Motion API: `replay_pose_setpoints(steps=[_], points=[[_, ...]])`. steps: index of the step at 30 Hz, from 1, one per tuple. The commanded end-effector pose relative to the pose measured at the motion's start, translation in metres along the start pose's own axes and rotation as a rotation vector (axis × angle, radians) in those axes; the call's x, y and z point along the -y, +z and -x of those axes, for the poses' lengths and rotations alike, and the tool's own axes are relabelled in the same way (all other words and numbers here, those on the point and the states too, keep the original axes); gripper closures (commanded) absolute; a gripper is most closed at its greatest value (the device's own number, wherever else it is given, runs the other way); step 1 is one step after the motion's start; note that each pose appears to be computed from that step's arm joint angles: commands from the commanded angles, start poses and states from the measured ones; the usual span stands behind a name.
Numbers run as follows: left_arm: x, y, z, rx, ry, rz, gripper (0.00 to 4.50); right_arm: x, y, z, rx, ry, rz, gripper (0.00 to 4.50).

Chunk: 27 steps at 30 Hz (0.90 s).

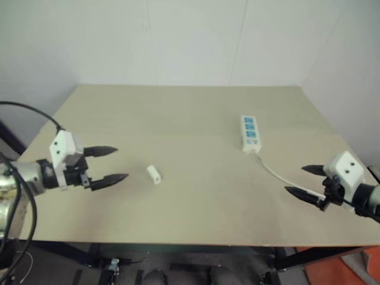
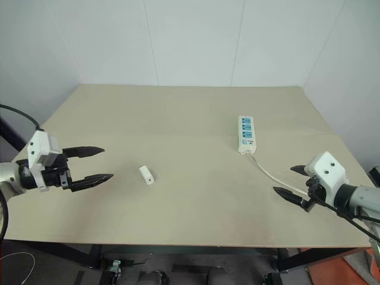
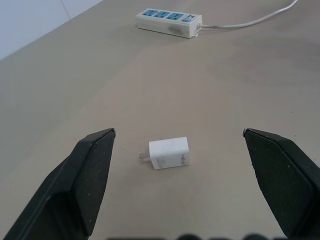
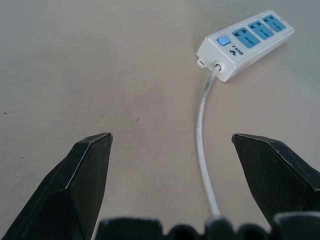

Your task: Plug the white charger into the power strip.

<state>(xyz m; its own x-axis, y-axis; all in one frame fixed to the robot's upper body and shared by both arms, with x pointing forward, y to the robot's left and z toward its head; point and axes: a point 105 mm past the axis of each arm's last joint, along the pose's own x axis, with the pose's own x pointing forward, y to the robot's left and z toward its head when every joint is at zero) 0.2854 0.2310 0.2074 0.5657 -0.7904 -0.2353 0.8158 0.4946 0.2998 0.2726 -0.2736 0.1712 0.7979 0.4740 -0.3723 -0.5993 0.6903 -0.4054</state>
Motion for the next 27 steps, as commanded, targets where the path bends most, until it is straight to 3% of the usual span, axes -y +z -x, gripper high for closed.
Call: replay_pose_setpoints(steps=[1, 20, 27], points=[[-0.001, 0.008, -0.004, 0.015, -0.017, -0.042, 0.03, 0.005, 0.011, 0.012, 0.010, -0.040, 0.035, 0.00], [0.002, 0.004, -0.011, 0.040, -0.048, -0.038, 0.03, 0.012, 0.015, 0.010, 0.010, -0.064, 0.022, 0.00], [0.002, 0.010, -0.021, 0.039, -0.079, -0.077, 0.03, 0.026, 0.005, -0.058, 0.034, -0.123, -0.107, 0.00]])
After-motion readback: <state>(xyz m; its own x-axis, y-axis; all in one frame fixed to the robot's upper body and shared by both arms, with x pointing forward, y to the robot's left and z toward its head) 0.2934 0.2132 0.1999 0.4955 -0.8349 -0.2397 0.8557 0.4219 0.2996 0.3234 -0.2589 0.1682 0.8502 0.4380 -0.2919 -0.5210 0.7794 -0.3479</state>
